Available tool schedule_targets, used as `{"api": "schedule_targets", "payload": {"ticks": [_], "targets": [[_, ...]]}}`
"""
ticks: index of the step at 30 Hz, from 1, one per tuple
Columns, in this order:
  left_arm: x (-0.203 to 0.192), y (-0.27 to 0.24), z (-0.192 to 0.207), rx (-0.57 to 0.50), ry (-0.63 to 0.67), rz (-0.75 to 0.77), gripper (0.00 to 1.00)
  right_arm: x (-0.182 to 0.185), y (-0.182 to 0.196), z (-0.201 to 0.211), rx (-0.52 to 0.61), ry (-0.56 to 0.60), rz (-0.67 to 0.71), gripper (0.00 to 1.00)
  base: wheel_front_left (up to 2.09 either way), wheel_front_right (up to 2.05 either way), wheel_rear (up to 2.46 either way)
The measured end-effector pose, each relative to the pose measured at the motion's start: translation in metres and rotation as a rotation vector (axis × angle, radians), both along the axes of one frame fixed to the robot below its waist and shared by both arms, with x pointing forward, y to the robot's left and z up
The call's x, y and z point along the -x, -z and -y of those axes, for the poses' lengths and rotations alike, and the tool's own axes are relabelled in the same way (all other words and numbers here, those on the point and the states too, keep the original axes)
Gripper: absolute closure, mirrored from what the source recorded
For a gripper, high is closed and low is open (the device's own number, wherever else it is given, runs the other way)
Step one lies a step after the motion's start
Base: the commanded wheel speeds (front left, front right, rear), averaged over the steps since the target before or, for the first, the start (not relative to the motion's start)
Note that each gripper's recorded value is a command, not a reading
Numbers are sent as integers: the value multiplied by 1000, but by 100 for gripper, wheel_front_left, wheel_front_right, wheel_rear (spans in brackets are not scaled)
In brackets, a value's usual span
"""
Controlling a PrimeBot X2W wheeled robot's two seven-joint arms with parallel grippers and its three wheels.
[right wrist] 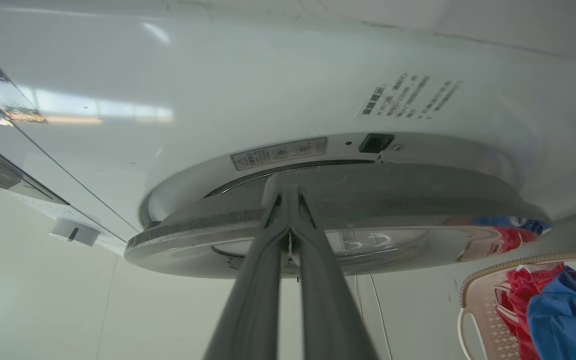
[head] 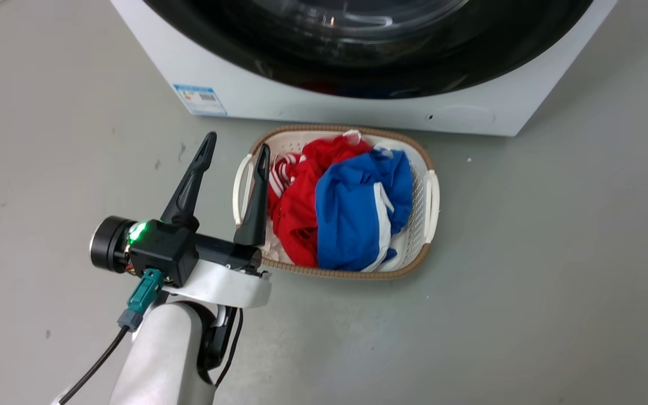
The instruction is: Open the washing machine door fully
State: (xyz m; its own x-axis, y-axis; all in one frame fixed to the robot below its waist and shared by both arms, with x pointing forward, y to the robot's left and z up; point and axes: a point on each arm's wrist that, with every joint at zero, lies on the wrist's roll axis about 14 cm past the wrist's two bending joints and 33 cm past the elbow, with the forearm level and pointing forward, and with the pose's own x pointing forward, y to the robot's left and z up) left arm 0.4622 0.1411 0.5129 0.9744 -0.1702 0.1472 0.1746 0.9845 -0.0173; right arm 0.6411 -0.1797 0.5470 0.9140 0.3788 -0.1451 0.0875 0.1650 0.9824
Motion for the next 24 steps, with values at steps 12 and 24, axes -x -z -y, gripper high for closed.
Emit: {"api": "schedule_targets", "payload": {"ticks": [12,24], "targets": [[-14,16,-1,-1,-7,-21,0,-48,9,-43,83,-79,-29,100,0,0,0],[-15,18,-5,-5,-24,-29,0,-42,19,-56,125,-194,-70,100,0,0,0]]}}
